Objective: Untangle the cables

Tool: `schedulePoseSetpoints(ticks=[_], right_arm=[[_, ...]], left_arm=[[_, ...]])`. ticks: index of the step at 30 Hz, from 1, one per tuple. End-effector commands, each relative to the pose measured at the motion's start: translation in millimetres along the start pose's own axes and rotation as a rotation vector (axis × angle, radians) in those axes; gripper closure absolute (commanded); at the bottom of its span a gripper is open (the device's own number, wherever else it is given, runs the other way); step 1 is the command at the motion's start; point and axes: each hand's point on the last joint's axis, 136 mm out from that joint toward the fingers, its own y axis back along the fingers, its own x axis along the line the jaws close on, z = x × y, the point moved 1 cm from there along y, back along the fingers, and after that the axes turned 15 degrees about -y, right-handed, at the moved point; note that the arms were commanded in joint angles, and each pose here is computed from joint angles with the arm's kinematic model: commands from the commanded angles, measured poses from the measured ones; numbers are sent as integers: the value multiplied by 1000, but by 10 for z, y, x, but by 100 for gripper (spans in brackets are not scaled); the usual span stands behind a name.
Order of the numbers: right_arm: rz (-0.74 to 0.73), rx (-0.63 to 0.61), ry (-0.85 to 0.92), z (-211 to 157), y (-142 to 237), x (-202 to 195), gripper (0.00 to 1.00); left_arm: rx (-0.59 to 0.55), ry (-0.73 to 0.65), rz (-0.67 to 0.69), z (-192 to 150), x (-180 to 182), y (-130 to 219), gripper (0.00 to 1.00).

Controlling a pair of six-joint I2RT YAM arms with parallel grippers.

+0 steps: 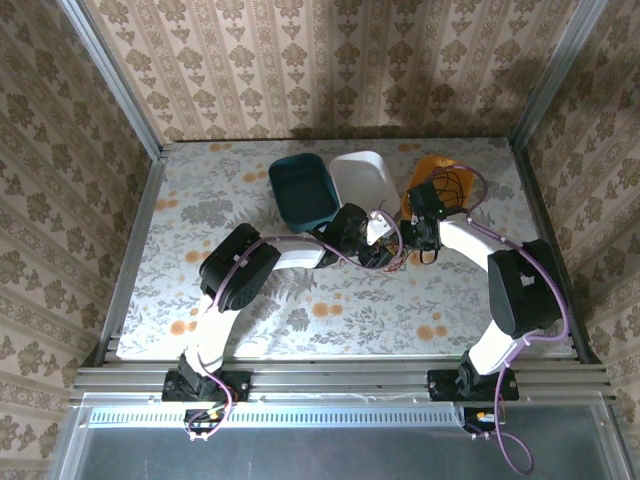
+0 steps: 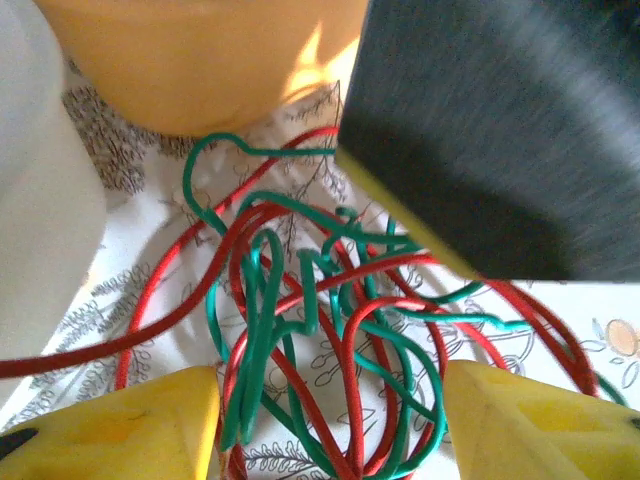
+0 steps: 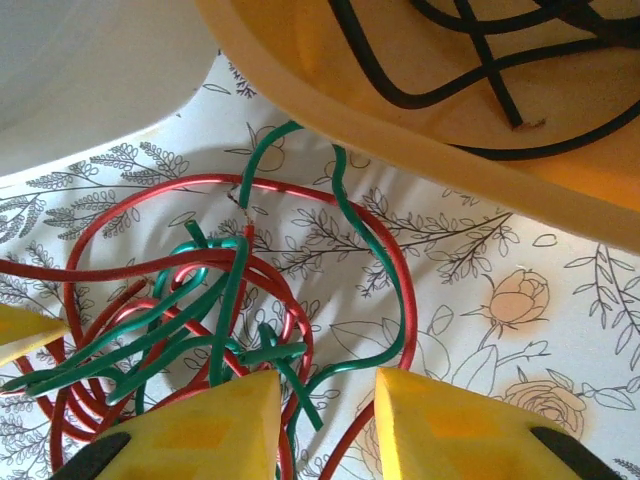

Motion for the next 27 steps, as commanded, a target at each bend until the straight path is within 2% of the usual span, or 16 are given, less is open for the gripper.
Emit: schedulePoseSetpoints(ticks=[1, 5, 7, 15, 16, 18, 20, 24, 27], right_arm=[[53, -12, -4, -7, 154, 71, 68], [60, 8, 4, -58, 173, 74, 68], [55, 19, 4, -88, 141, 60, 68], [43, 78, -10, -206, -105, 28, 69], [41, 84, -10, -223, -121, 24, 73], [38, 80, -8, -216, -108, 23, 87], [45, 58, -7, -163, -15, 41, 99], [92, -6, -5, -13, 308, 135, 100], [133, -53, -14, 116, 593, 216, 100]], left_arm=[[0, 1, 1, -15, 57, -51, 40], [-1, 11, -7, -30, 68, -67, 43], [-3, 11, -8, -23, 67, -66, 50], [-2, 11, -10, -29, 56, -56, 54], [-1, 10, -12, -34, 47, -57, 56], [1, 11, -12, -37, 46, -57, 63], [8, 13, -15, -64, 40, -69, 74], [17, 16, -14, -97, 56, -83, 100], [25, 20, -19, -132, 58, -101, 100]])
